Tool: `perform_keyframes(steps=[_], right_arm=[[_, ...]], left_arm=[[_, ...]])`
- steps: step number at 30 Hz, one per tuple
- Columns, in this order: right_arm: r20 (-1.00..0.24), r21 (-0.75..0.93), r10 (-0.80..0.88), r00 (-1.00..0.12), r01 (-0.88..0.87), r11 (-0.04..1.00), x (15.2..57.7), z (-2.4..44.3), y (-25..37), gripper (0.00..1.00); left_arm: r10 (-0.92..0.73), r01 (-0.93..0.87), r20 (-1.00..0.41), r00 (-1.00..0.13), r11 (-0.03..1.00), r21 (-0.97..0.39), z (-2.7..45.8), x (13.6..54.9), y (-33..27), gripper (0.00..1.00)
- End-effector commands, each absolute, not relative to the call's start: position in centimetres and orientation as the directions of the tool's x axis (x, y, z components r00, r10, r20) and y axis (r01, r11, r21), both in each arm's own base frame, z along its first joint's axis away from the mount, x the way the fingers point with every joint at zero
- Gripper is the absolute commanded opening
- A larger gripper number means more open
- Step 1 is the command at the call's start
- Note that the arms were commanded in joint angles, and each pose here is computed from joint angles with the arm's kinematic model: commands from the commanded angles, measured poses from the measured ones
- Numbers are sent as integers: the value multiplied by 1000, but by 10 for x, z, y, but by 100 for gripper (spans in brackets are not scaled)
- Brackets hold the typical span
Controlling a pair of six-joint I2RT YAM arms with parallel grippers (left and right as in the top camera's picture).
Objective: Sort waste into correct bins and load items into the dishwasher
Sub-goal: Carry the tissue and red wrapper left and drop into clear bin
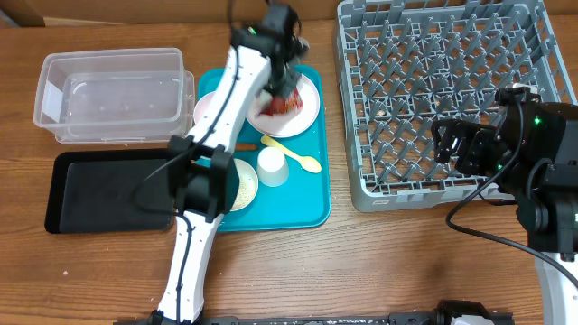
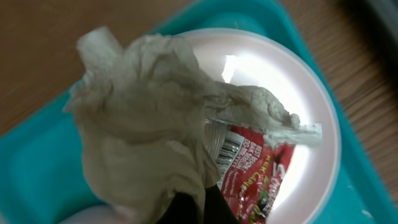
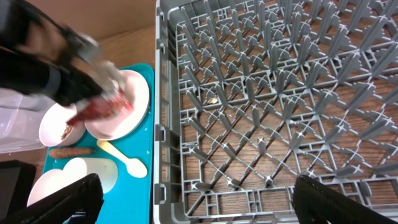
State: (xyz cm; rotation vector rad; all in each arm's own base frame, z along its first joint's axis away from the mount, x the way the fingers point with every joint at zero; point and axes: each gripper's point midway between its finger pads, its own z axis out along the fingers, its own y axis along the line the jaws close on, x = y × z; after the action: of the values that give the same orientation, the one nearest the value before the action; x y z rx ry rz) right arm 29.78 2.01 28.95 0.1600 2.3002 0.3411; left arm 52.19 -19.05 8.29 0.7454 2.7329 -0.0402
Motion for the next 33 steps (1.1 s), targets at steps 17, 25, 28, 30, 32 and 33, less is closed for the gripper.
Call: perform_keyframes(steps=[17, 25, 28, 30, 32, 33], right_arm=[[-717, 298, 220, -661, -5, 955, 298, 301, 21, 100], [-715, 305, 224, -662, -7, 952, 298, 301, 22, 100], [-712, 305, 224, -666, -6, 952, 299, 300, 22, 100], [-711, 305, 224, -667, -6, 952, 299, 299, 22, 100], [-711, 305, 224, -666, -6, 952, 299, 299, 22, 100], [-712, 305, 224, -666, -6, 952, 299, 299, 22, 100]], left_arm=[[-225, -239, -445, -867, 971, -25, 237, 506, 79, 4], [-367, -383, -309, -877, 924, -9, 187, 486, 157, 4], [-374, -386, -255, -892, 922, -3, 157, 488, 161, 4], [-377, -386, -220, -900, 922, 0, 135, 489, 161, 40], [-378, -386, -204, -903, 923, 0, 130, 487, 160, 90], [-378, -385, -204, -903, 923, -5, 130, 488, 159, 100]])
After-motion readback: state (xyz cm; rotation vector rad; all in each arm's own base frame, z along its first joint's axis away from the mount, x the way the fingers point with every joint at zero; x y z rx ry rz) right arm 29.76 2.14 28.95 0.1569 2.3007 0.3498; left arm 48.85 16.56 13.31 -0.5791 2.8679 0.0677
